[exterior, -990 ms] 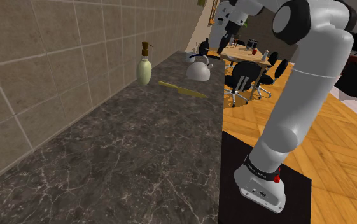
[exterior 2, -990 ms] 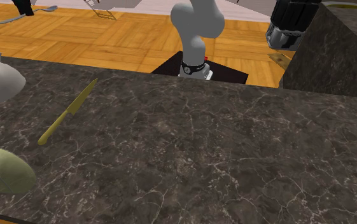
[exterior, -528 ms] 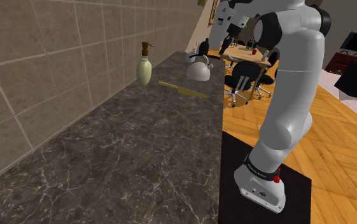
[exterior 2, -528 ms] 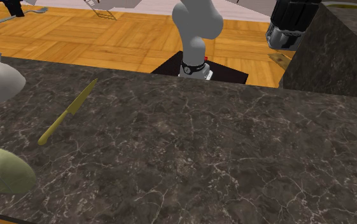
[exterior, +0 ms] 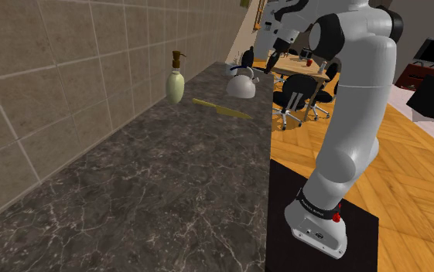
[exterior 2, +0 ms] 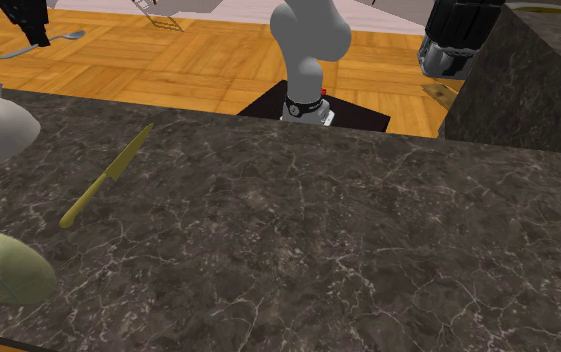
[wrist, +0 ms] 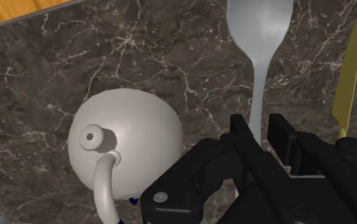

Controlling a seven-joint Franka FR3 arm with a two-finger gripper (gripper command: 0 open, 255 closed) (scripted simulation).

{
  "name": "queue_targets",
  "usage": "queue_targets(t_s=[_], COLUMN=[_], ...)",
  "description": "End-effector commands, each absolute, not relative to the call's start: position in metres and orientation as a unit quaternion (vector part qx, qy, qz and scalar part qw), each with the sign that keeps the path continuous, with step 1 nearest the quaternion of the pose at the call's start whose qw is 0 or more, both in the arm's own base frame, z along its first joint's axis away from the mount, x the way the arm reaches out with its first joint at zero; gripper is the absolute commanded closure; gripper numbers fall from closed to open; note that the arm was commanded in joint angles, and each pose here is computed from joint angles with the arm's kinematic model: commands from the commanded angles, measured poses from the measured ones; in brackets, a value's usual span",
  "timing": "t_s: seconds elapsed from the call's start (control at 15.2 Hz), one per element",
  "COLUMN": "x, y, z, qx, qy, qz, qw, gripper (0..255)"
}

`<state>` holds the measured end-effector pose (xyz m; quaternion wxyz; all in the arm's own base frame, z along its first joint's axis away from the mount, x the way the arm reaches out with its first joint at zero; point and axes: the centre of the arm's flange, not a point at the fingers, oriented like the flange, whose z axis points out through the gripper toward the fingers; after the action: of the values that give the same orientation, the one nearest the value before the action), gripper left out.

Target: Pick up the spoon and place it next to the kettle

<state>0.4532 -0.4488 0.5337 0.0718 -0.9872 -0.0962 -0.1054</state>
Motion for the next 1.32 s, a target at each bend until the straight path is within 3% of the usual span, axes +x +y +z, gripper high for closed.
queue_targets(t_s=[0.0, 1.25], x=[0.452, 0.452], y=[-0.45, -0.45], z=[0.523, 0.422], qx=[-0.987, -0.987], qy=[-0.096, -0.096], qz=[-0.105, -0.105], qw=[0.072, 0.072], gripper=[255, 255])
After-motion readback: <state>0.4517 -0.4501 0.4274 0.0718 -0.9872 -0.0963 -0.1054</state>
